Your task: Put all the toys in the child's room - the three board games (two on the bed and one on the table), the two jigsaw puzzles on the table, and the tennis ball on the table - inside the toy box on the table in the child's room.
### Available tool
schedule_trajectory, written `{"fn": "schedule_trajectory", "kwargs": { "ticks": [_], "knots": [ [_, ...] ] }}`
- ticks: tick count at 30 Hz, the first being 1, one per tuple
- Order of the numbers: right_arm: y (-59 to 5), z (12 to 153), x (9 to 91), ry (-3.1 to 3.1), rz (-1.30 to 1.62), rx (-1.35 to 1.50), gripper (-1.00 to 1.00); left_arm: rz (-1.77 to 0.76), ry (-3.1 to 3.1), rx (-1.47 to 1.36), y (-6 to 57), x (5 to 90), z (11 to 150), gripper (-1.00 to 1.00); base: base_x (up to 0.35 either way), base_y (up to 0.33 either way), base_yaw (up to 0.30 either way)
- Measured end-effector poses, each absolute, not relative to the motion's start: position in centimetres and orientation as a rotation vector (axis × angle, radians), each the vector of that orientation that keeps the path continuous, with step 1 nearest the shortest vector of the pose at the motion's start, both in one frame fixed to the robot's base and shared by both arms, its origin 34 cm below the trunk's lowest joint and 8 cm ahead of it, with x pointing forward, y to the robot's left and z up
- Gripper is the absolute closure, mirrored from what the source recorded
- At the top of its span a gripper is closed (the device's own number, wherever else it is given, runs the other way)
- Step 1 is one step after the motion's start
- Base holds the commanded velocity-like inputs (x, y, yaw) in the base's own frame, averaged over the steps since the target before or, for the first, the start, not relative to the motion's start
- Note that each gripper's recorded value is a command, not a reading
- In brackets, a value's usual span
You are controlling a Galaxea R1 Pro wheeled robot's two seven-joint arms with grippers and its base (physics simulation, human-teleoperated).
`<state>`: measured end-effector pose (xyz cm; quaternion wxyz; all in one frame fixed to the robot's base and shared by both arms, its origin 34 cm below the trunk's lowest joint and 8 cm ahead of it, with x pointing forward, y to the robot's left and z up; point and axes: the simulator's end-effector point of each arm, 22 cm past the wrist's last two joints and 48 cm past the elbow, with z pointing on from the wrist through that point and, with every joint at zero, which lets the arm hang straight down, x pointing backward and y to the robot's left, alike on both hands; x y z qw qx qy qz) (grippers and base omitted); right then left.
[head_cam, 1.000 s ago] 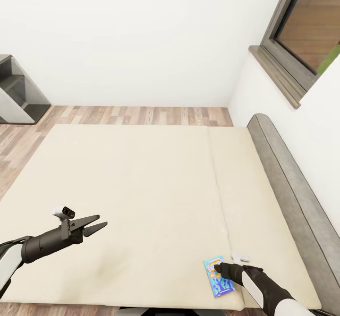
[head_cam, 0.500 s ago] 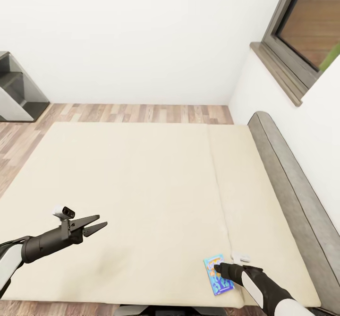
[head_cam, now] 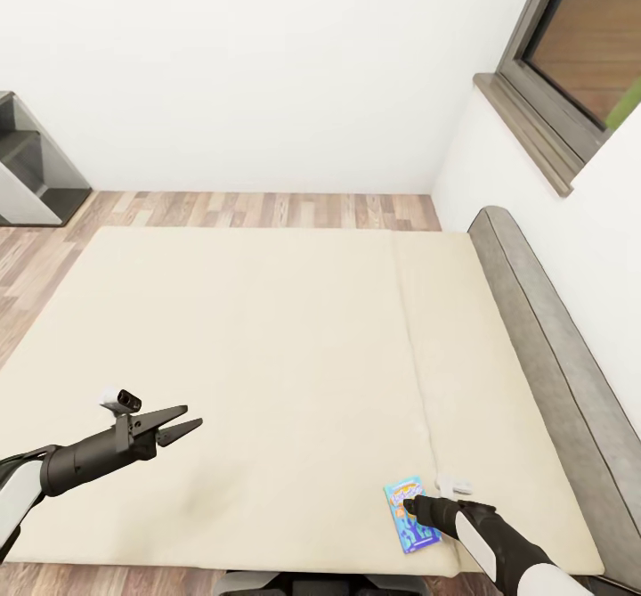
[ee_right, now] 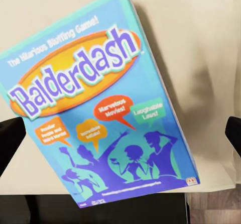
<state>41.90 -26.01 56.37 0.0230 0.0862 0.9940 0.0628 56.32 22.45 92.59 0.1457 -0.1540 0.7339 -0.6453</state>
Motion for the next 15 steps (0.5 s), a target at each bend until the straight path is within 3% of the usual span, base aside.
{"fn": "schedule_trajectory", "kwargs": {
  "ticks": [15],
  "knots": [
    [-25.98,56.17,41.63,3.084,0.195,0.268,-1.0,-1.859,2.118,-0.45,22.46,56.27,92.29,-1.0,0.0,0.0,-0.05]
  ]
}}
